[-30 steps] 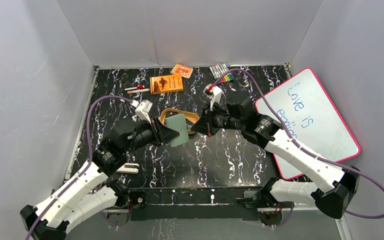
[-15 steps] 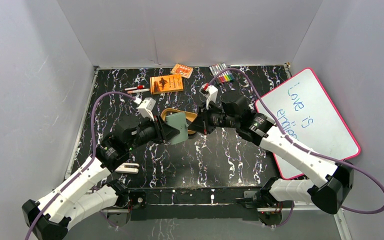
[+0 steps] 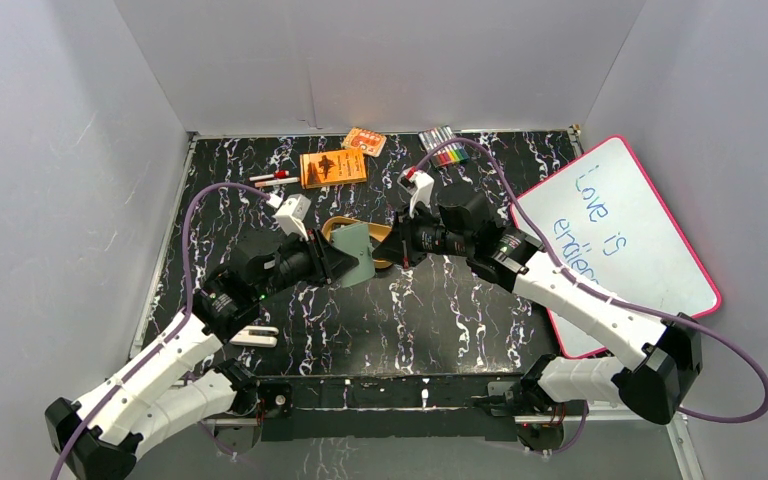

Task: Put the credit cards into the card holder
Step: Close the card holder.

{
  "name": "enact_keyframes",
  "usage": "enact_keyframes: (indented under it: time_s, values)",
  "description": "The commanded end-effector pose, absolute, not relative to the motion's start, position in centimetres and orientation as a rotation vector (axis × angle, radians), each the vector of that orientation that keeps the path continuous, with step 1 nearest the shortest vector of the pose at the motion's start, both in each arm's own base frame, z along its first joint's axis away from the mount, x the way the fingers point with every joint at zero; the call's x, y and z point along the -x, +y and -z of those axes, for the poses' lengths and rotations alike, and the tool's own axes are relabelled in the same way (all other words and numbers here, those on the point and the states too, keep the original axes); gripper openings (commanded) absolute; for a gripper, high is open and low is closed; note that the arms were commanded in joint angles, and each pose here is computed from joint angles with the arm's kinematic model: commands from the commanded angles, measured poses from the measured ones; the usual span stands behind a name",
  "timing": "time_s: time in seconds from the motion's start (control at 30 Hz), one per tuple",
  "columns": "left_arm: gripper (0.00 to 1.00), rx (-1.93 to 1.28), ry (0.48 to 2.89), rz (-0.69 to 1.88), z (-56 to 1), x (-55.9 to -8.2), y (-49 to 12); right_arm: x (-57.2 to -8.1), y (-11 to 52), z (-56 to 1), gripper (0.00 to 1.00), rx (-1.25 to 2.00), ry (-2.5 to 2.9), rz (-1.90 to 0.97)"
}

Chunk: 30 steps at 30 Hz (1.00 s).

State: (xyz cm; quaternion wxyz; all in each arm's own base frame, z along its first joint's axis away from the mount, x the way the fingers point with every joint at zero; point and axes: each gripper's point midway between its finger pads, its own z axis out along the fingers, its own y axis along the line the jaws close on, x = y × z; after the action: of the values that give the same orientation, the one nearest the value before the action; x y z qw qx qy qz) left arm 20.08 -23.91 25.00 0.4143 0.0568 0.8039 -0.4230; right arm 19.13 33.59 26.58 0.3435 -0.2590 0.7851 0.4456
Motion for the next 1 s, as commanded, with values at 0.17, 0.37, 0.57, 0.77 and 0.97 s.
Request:
enact_keyframes:
  time_s: [0.17,0.37,0.57,0.77,0.97]
  values:
    - [0.00,-0.077,1.950,1.065,-27.4,-21.5,-24.1,-20.0,33.1,-27.2,0.00,0.621,1.997,-1.116]
    - [0.00,-0.096,1.977,1.061,-27.0,-21.9,-25.1,-20.1,31.7,-26.8,0.00,0.599,2.014,-1.037]
    - [0.00,-0.114,1.989,1.062,-26.5,-21.9,-25.7,-20.2,31.4,-25.9,0.00,0.588,2.035,-1.017]
    - [0.00,-0.091,2.010,1.033,-25.0,-21.6,-24.9,-20.6,32.0,-25.9,0.00,0.591,2.033,-1.024]
    - [0.00,-0.077,2.029,1.005,-24.2,-21.3,-24.2,-20.8,32.3,-25.3,0.00,0.595,2.035,-1.023]
